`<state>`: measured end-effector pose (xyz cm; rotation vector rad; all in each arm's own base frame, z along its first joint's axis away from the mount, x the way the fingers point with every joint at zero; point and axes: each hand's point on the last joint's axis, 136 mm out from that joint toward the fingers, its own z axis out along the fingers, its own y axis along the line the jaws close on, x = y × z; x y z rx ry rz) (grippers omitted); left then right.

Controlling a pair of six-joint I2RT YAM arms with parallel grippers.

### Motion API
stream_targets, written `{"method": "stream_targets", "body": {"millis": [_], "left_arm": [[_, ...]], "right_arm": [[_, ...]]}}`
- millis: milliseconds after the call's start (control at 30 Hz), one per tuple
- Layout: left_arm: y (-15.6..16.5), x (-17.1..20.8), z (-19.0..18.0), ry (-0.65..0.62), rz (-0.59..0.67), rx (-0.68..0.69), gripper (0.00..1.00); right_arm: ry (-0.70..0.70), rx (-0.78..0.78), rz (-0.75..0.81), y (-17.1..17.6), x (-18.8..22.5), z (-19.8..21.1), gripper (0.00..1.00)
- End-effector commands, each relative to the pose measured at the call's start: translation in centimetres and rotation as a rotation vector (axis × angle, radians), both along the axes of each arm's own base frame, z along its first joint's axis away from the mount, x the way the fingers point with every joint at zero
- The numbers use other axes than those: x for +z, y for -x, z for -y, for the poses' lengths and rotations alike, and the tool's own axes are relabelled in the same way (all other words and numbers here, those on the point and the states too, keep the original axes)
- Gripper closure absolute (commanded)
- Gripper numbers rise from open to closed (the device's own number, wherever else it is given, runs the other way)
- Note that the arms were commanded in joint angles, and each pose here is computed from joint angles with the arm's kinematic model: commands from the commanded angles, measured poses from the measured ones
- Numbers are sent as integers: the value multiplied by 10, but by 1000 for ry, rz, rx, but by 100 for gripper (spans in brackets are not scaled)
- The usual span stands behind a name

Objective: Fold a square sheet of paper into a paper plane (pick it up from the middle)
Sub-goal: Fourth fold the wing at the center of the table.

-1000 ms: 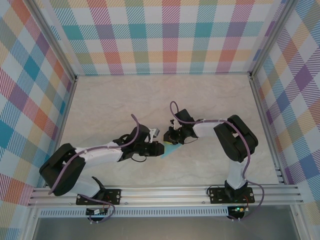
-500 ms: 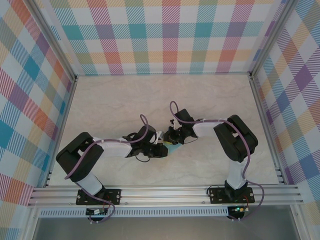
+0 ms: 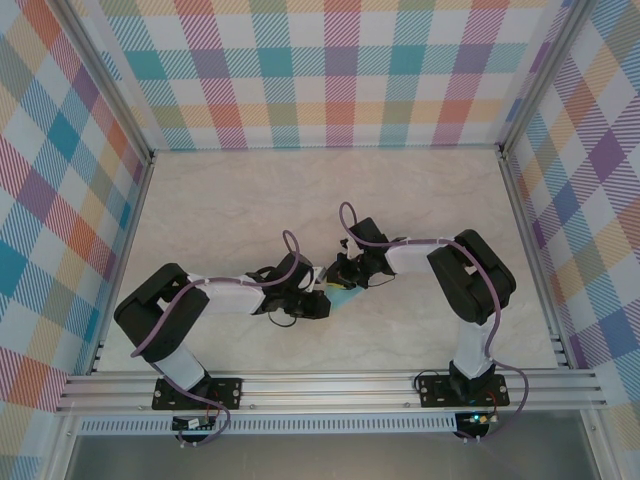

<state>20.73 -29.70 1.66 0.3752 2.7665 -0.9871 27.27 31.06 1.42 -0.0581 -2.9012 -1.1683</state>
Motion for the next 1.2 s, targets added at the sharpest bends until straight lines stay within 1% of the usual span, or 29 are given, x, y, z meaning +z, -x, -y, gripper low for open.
{"method": "stream_targets", "body": {"millis": [0,67,167,233,467,533,600,733,967,1067,1167], "left_arm": [[20,-42,-44,-191,-83,41,86],[25,-44,-46,-187,-99,48,86],[30,-38,-43,-131,-114,68,87],[28,-27,-40,-93,-96,80,87],[-2,34,-22,19,57,116,84],[-10,48,-11,62,78,110,84],[-16,54,-3,85,86,105,83],[-23,51,14,124,67,78,83],[-28,33,24,135,53,64,82],[-32,22,20,102,60,78,82],[-31,4,9,22,50,95,83]], "right_arm": [[187,-33,-95,17,-49,31,88],[186,-34,-94,17,-48,31,88],[184,-33,-92,17,-48,31,88],[188,-36,-91,16,-48,32,88],[174,-40,-87,15,-46,29,88],[172,-41,-87,14,-45,29,87],[173,-44,-88,14,-46,29,88],[165,-48,-86,13,-45,27,87],[161,-48,-86,13,-44,27,87],[162,-47,-88,13,-45,27,87],[165,-46,-87,14,-44,28,87]]}}
